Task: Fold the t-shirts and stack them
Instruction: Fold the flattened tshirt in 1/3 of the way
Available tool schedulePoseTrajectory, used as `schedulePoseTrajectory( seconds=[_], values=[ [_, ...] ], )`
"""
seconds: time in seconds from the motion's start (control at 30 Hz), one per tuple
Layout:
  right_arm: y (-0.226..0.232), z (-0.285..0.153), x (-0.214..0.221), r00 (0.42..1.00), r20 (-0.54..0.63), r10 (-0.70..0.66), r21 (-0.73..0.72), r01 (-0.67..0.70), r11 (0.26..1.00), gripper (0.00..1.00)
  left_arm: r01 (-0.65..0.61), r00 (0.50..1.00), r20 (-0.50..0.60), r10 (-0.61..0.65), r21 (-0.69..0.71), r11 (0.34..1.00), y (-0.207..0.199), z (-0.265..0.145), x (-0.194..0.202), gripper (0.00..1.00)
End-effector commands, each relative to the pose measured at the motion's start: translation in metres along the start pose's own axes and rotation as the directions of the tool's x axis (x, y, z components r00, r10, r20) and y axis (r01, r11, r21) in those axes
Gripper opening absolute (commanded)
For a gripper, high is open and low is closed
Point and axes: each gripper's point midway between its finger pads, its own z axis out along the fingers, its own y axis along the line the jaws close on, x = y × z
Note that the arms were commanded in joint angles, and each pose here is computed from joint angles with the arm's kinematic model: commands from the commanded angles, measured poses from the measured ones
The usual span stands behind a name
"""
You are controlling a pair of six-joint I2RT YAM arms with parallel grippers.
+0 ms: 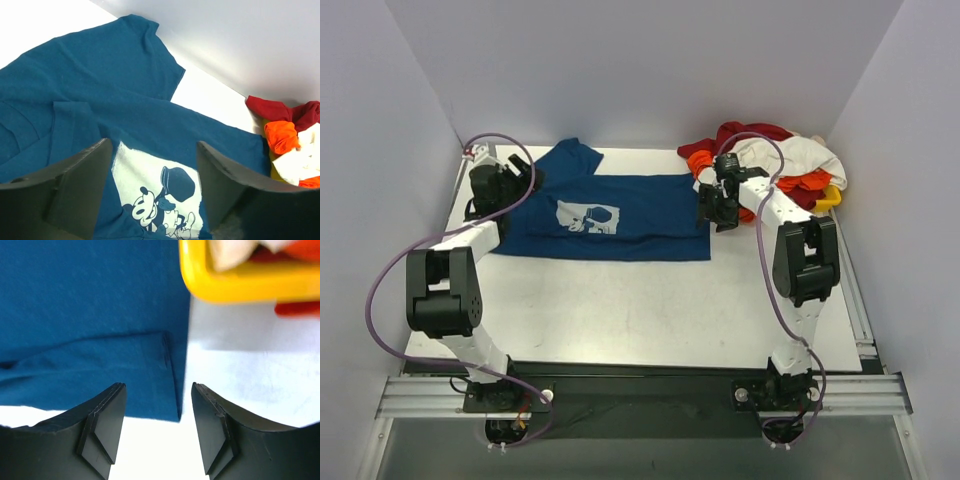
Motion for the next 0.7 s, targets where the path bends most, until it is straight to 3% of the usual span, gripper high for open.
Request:
schedulePoseTrajectory(
  seconds=[0.0,0.3,0.67],
  values=[
    [-0.002,-0.027,0.009,0.999,0.029,-0.017,0.022,0.016,1.0,0.55,0.009,0.999,0.049,-0.009,-0.009,1.0,-0.003,-0.008,-0.016,0.83],
    [-0.007,-0.014,0.058,1.0,-0.012,0.002,0.01,-0.002,1.0,0.51,0.051,0.998,-0.02,-0.055,-0.191,0.98,0.045,-0.042,0.032,0.88],
    [-0.014,0.0,0.076,0.999,-0.047,0.007,0.025,-0.006,1.0,0.42,0.155,0.981,-0.078,-0.178,-0.245,0.957,0.083,-0.035,0.071,0.91]
  ],
)
